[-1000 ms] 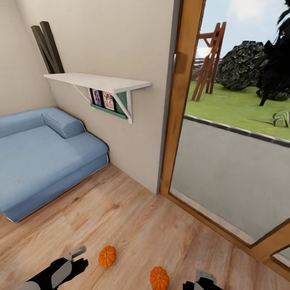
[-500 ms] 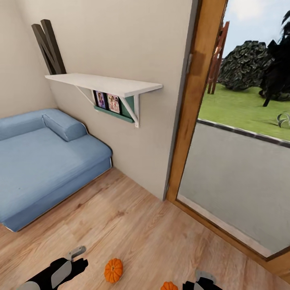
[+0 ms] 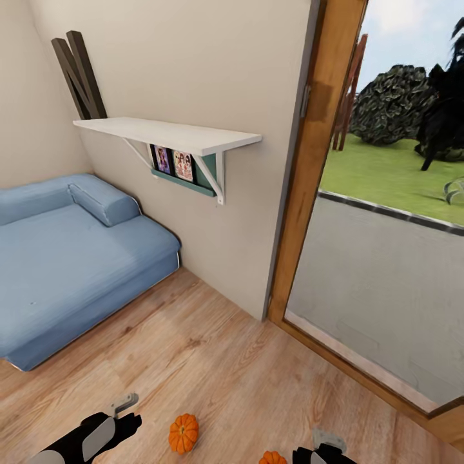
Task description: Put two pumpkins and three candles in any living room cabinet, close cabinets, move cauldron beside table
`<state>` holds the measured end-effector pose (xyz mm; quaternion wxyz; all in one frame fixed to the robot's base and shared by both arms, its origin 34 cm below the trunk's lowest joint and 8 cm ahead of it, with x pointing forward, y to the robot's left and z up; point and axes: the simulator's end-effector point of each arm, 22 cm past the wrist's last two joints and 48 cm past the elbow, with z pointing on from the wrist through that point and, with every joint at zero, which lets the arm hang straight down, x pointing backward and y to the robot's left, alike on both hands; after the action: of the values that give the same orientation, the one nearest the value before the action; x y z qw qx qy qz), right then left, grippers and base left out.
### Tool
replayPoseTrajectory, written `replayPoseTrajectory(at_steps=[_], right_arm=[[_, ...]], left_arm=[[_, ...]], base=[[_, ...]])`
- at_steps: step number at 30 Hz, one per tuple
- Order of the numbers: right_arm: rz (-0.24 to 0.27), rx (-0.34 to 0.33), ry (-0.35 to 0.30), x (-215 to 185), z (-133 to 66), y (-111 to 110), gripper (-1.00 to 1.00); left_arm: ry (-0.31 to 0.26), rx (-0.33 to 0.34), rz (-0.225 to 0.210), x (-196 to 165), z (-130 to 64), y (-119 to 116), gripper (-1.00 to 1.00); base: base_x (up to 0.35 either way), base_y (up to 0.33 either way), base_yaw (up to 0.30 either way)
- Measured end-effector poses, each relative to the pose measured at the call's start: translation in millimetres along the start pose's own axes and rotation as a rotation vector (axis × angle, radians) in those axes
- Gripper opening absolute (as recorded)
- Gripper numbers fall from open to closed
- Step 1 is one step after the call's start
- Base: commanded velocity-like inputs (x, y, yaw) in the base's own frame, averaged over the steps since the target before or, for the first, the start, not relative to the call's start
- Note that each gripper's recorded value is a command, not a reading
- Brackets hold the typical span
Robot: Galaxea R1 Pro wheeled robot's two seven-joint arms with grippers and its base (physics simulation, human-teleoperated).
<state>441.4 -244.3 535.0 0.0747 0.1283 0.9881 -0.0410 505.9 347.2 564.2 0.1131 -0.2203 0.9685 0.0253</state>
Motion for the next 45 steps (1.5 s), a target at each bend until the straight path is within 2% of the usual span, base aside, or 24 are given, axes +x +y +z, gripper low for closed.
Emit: replayPoseTrajectory(at_steps=[10, 16, 18, 20, 22, 24, 25, 27, 30, 35, 41, 45], right_arm=[[0.003, 0.000, -0.005, -1, 0.0, 0, 1.00], [0.016, 0.001, -0.040, -9, 0.0, -1, 1.00], [0.021, -0.004, -0.058, -13, -0.2, 0, 1.00], [0.023, -0.027, -0.066, -14, -0.4, 5, 1.00], [0.023, -0.057, -0.071, -15, 1.9, 12, 1.00], [0.023, -0.106, -0.085, -18, 3.6, 23, 1.00], [0.024, -0.120, -0.090, -19, 4.6, 26, 1.00], [0.026, -0.133, -0.099, -21, 6.9, 29, 1.00], [0.031, -0.141, -0.122, -26, 10.4, 31, 1.00], [0.035, -0.142, -0.143, -30, 17.1, 31, 1.00], [0.036, -0.170, -0.147, -29, 24.9, 38, 1.00], [0.040, -0.239, -0.155, -30, 28.3, 50, 1.00]], left_arm=[[0.000, 0.003, 0.000, 0, 0.0, -1, 1.00], [0.024, 0.037, 0.010, 1, -2.7, -16, 1.00], [0.090, 0.086, 0.045, 5, -10.5, -40, 1.00], [0.149, 0.153, 0.091, -4, -27.1, -64, 1.00], [0.147, 0.209, 0.102, -25, -41.0, -79, 1.00], [0.090, 0.310, 0.082, -70, -69.7, -105, 1.00], [0.079, 0.342, 0.077, -82, -79.7, -112, 1.00], [0.101, 0.378, 0.084, -88, -91.7, -120, 1.00], [0.137, 0.399, 0.097, -85, -96.6, -123, 1.00], [0.157, 0.423, 0.098, -80, -94.3, -130, 1.00], [0.193, 0.500, 0.034, -74, -94.7, -145, 1.00], [0.205, 0.524, 0.018, -71, -91.8, -151, 1.00]], base=[[0.036, 0.051, 0.000], [0.000, 0.000, 0.000], [0.000, 0.000, 0.000], [0.000, 0.000, 0.000], [0.000, 0.000, 0.000], [0.000, 0.000, 0.000], [0.000, 0.000, 0.000], [0.000, 0.000, 0.000], [0.000, 0.000, 0.000], [0.000, 0.000, 0.000], [0.000, 0.000, 0.000], [0.000, 0.000, 0.000]])
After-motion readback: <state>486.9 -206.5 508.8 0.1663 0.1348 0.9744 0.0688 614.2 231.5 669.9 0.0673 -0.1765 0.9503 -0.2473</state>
